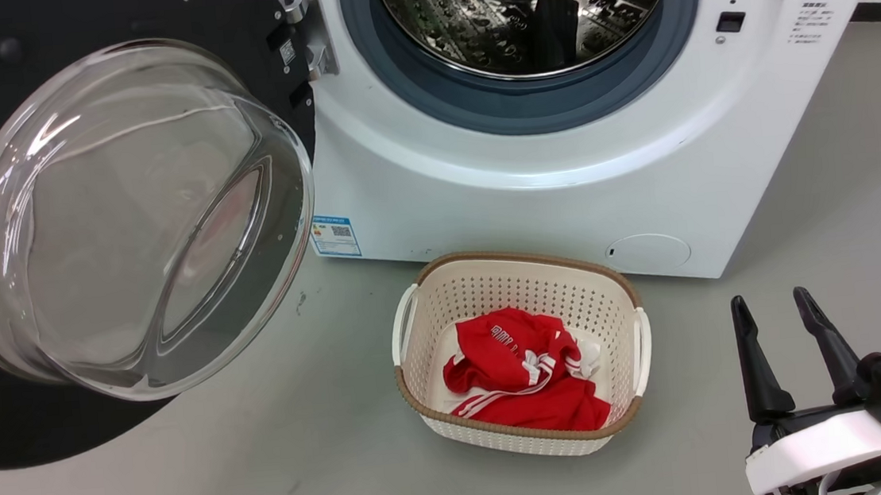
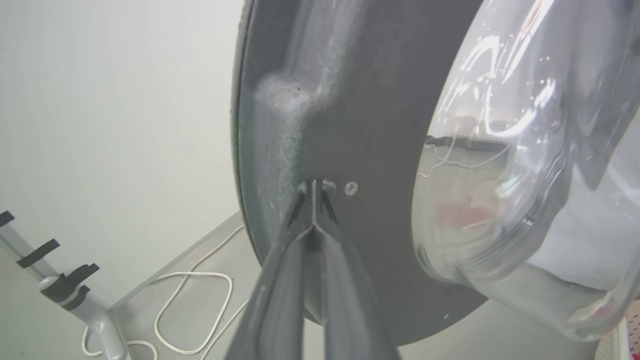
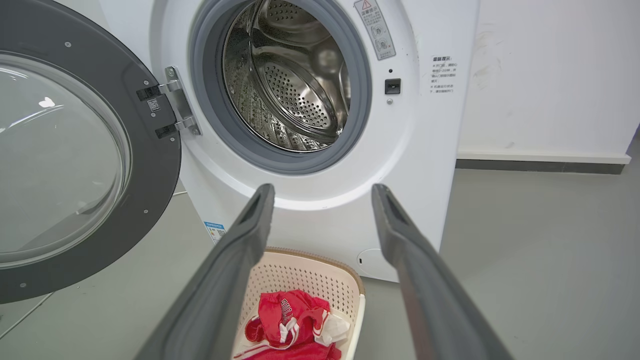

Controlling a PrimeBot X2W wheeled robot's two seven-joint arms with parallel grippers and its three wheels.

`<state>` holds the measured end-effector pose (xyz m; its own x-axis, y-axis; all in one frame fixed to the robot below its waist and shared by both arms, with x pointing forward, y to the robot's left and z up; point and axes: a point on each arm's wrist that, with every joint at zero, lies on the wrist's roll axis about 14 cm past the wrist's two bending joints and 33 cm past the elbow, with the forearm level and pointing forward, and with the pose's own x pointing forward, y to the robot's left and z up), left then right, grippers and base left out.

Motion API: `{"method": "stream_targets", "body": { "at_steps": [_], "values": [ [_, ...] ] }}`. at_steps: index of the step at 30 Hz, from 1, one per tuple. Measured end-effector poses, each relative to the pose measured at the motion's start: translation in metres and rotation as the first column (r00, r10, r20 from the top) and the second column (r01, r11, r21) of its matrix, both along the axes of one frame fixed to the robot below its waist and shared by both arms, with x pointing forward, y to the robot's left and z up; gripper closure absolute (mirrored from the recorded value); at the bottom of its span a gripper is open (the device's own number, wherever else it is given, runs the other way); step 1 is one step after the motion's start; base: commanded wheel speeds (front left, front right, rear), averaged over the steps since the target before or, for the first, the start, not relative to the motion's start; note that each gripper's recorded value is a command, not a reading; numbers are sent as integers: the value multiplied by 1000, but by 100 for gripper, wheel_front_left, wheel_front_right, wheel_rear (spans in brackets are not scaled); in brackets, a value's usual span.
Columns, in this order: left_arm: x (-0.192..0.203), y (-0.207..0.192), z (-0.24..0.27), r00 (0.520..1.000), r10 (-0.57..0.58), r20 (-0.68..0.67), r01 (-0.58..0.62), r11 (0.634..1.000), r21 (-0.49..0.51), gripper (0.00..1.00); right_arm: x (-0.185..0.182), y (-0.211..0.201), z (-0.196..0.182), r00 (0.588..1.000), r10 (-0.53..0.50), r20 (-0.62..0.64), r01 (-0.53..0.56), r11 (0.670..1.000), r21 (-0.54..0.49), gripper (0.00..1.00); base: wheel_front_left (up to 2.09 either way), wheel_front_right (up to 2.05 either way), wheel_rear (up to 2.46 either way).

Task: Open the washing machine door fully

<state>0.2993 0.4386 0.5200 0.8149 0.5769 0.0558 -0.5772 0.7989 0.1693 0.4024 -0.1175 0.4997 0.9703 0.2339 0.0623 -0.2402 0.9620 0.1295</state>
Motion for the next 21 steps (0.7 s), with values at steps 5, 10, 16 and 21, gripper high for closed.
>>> {"method": "stream_targets", "body": {
  "at_steps": [5, 10, 16, 21],
  "values": [
    [-4, -11, 4, 999, -6, 34, 6, 1000, -1, 100, -4, -4, 4, 1000, -12, 11, 12, 1000, -2, 0, 0, 0, 0],
    [-18, -41, -5, 998, -33, 54, 35, 999, -29, 100, -11, -7, 8, 1000, -19, 20, 19, 1000, -2, 0, 0, 0, 0],
    [-19, -103, -23, 985, -160, 56, 165, 981, -100, 100, -16, -8, 13, 999, -20, 34, 20, 1000, -3, 0, 0, 0, 0],
    [-13, -146, -25, 959, -268, 89, 278, 950, -144, 0, -21, -7, 17, 999, -15, 44, 15, 1000, -7, 0, 0, 0, 0]
  ]
}}
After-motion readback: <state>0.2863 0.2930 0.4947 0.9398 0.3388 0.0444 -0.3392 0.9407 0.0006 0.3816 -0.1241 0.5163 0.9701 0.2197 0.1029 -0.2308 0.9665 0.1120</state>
